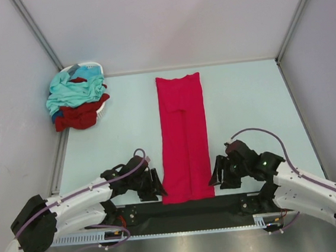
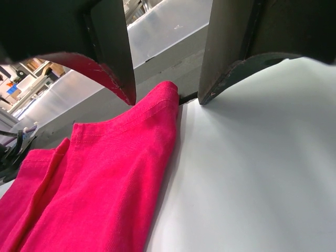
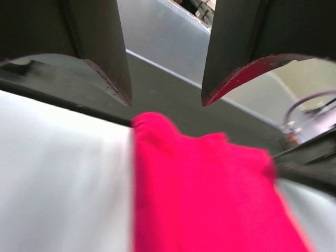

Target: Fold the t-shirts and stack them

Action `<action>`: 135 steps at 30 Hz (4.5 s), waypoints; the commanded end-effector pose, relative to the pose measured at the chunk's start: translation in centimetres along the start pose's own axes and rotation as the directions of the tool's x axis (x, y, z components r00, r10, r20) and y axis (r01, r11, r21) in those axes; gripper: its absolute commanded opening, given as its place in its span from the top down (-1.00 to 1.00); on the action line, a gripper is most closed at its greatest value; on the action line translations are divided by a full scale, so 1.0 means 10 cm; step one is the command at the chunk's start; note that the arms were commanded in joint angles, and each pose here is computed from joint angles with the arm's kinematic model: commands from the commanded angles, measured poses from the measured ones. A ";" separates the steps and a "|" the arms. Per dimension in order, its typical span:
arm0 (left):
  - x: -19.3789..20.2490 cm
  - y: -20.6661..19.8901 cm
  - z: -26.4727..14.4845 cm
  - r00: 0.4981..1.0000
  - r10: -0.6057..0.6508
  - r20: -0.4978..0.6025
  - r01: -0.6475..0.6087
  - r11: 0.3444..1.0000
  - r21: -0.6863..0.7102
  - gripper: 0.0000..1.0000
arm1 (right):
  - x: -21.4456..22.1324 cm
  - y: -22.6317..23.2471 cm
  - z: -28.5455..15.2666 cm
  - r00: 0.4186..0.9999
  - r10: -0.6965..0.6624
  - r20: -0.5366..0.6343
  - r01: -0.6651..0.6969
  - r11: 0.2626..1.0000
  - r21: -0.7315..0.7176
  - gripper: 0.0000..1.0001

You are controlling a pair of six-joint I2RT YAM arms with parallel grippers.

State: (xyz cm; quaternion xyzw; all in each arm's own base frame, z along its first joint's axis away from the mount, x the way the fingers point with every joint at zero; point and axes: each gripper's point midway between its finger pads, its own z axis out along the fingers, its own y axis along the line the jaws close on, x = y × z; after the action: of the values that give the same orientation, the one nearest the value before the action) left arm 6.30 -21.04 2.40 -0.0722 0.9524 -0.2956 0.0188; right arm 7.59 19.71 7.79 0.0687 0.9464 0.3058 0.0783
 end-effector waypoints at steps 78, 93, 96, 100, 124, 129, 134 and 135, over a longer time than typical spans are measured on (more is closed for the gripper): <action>-3.10 -1.16 -0.32 0.832 0.252 0.495 -0.230 0.967 -0.106 1.00 | -3.07 0.33 0.50 0.963 -0.048 0.265 0.063 0.997 -0.050 1.00; -3.51 -1.04 -0.18 0.835 0.248 0.491 -0.203 0.969 -0.144 1.00 | -3.56 0.27 0.72 0.965 -0.041 0.258 0.056 0.997 -0.052 1.00; -3.59 -1.04 -0.14 0.836 0.255 0.485 -0.208 0.967 -0.149 1.00 | -3.63 0.26 0.72 0.964 -0.038 0.263 0.053 0.997 -0.049 1.00; -3.68 -1.03 -0.08 0.838 0.266 0.477 -0.218 0.964 -0.153 1.00 | -3.67 0.24 0.74 0.964 -0.039 0.264 0.050 0.998 -0.037 1.00; -3.92 -1.13 -0.28 0.833 0.315 0.456 -0.243 0.947 -0.209 -0.47 | -3.96 0.42 0.56 0.955 -0.104 0.279 0.110 0.994 -0.008 -0.13; -3.78 -1.47 -0.91 0.793 0.331 0.512 -0.286 0.944 -0.167 -0.99 | -3.95 0.94 -0.01 0.894 -0.200 0.401 0.249 0.966 -0.072 -0.99; -3.38 -1.80 -1.23 0.759 0.210 0.616 -0.305 0.951 0.051 -0.99 | -3.43 1.00 0.10 0.920 -0.090 0.381 0.180 0.961 -0.209 -1.00; -3.26 -1.65 -1.05 0.789 0.178 0.588 -0.274 0.959 0.077 -0.99 | -3.48 1.22 0.00 0.900 -0.018 0.436 0.169 0.935 -0.312 -0.99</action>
State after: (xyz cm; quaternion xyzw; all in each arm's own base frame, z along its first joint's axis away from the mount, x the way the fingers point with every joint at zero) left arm 42.85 -22.68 17.61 -0.0155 0.9102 -0.2490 0.3306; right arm 44.45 20.34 14.99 0.0427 0.8980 0.3397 0.2763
